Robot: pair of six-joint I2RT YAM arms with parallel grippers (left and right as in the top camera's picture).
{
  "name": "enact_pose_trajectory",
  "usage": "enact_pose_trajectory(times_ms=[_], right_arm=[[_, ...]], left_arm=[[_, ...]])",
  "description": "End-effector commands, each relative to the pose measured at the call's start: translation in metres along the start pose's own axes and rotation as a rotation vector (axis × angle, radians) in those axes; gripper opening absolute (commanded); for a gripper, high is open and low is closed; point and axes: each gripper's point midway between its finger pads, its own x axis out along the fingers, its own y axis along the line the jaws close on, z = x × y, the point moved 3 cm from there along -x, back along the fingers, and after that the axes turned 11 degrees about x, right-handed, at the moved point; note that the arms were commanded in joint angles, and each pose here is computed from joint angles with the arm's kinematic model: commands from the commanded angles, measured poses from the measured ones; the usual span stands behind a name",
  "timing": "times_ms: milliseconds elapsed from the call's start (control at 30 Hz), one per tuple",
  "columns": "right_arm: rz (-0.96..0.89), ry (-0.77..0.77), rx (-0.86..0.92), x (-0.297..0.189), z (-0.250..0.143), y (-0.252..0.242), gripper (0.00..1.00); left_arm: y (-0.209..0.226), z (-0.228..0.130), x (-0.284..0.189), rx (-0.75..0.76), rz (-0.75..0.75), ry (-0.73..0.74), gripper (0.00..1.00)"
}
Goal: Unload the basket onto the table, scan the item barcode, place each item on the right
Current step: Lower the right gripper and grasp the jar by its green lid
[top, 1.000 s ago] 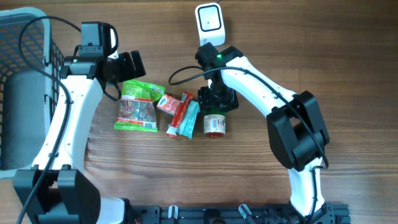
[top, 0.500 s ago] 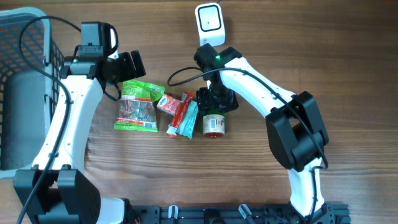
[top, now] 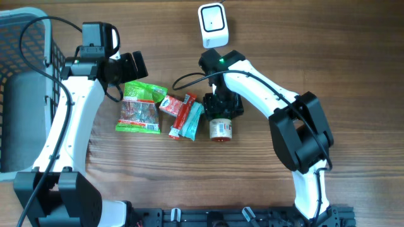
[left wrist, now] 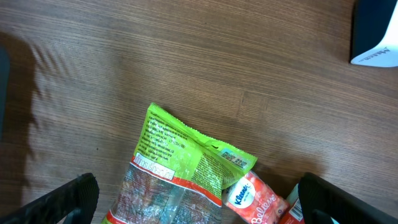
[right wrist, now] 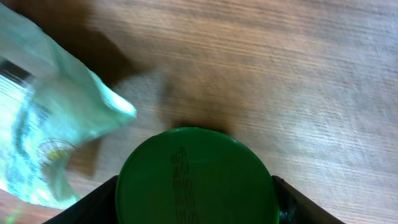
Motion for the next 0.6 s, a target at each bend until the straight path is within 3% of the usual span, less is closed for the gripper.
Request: enact_pose_trajectory(times_ms=[0, 567], right_arm=[[0.024, -0.062, -0.011, -0.024, 0.012, 0.0, 0.59], [0.024, -0.564, 0.156, -0.176, -0.019, -0.046, 0.56]], left_arm=[[0.002, -0.002, 0.004, 0.01, 0.009, 0.01, 1.0], [0.002, -0.002, 0.004, 0.01, 0.009, 0.01, 1.0]])
